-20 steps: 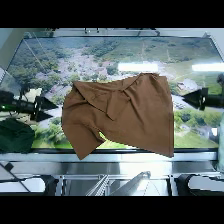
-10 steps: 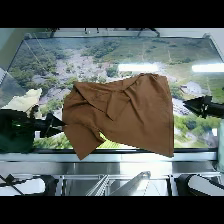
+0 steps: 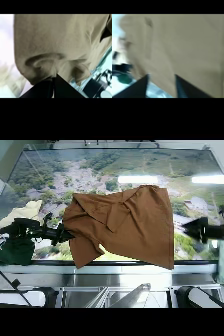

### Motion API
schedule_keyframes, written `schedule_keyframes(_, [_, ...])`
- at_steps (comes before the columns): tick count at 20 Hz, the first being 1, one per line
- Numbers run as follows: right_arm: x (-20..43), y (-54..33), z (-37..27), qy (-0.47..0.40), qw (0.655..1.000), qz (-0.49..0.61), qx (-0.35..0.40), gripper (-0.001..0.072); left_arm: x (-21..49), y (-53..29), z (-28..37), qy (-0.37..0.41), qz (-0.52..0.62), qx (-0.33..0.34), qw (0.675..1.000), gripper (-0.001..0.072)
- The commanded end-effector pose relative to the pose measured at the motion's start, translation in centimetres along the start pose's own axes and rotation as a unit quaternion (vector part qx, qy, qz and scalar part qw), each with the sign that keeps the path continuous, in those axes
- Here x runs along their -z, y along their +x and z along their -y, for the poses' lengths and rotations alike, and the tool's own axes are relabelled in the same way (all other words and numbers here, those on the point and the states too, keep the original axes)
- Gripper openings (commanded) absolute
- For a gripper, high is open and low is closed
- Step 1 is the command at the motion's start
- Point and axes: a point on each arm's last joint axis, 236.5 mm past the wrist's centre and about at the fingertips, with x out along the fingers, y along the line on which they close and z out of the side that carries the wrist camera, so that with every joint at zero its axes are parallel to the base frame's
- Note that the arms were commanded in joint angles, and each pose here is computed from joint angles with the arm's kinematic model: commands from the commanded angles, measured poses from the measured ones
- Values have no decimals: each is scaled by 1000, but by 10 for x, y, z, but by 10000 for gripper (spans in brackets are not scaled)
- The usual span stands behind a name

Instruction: Fold the shirts.

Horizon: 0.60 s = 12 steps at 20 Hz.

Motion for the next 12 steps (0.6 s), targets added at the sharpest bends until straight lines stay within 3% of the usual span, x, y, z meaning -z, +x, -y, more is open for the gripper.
schedule_keyframes(1, [45, -12, 79, 110, 977, -54, 173, 470, 7, -13, 22, 9, -24, 48, 999, 14])
schedule_keyframes(8, [112, 36, 118, 174, 967, -90, 161, 467, 16, -16, 26, 8, -42, 60, 997, 14])
schedule_keyframes(12, [111, 58, 92, 153, 981, -83, 82, 465, 19, -14, 28, 11, -49, 60, 997, 14])
